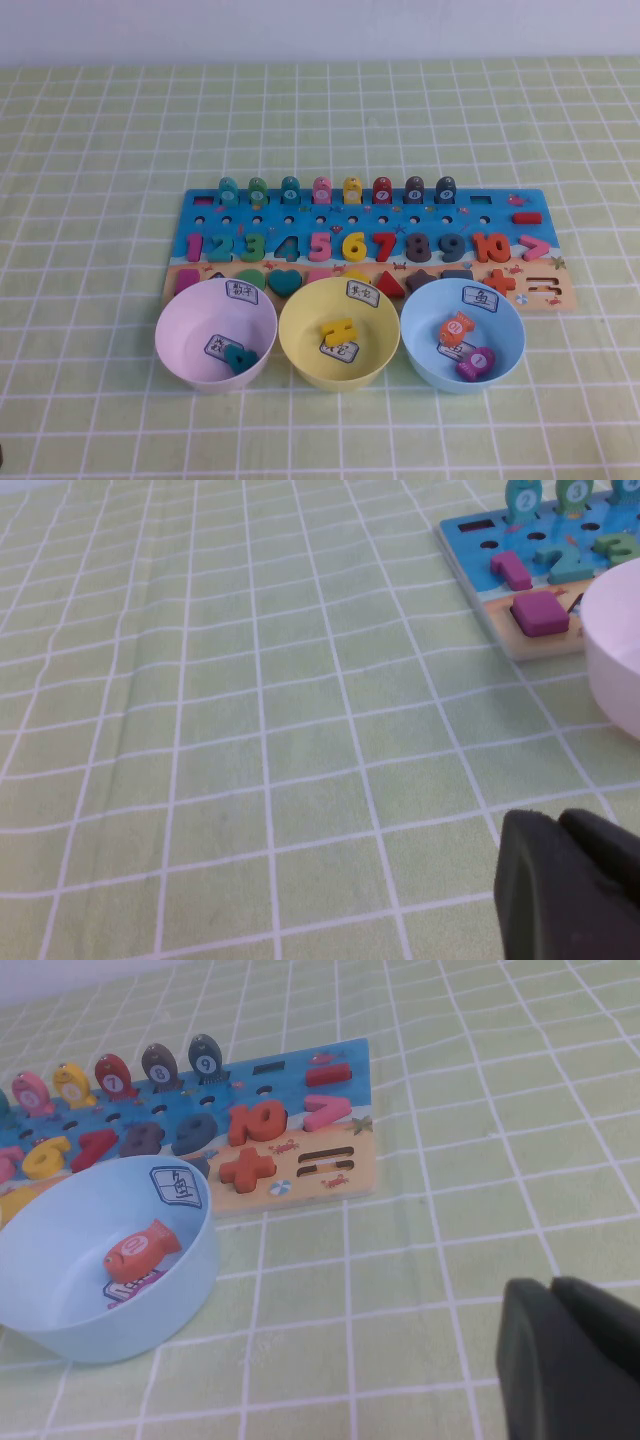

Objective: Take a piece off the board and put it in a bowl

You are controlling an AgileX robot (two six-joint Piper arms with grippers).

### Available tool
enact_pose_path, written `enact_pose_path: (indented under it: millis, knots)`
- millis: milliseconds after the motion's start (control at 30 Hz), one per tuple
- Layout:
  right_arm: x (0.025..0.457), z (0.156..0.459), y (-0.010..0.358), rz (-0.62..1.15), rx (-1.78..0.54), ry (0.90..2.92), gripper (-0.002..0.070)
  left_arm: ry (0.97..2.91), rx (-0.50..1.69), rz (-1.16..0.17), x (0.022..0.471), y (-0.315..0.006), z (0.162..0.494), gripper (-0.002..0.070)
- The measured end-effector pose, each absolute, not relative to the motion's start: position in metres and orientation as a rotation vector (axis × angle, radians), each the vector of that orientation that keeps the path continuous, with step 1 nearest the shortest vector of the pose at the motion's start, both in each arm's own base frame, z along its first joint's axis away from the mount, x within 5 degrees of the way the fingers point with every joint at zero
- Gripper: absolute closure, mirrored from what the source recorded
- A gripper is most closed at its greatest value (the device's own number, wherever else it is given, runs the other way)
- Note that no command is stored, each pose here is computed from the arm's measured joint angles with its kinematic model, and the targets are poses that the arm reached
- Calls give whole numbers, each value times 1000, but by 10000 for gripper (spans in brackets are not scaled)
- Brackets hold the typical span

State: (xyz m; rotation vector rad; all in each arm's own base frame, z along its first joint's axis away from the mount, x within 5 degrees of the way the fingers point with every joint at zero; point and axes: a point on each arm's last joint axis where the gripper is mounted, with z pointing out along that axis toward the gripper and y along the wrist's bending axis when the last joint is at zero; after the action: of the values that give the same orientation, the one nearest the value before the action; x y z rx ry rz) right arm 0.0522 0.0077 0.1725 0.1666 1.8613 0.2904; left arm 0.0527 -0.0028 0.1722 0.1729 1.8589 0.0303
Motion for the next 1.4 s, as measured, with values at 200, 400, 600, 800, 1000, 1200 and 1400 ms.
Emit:
enact_pose_path:
  millis: [200,400,600,800,1000,1200,1400]
  knots:
    - [52,173,8,290,167,1861,695,1859,173,30,53,-3,172,678]
    - [52,173,8,304,175,1861,695,1859,173,30,53,-3,172,678]
    - [52,180,17,637,399,1776,695,1859,173,30,53,-3,172,678]
    - [52,192,24,1107,753,1590,695,1859,173,30,53,-3,172,678]
    - [53,195,21,1097,771,1547,695,1859,173,30,53,-3,172,678]
    - [52,192,24,996,620,1624,695,1859,173,30,53,-3,172,678]
    - [51,221,34,804,285,1875,695,1859,173,30,53,-3,172,678]
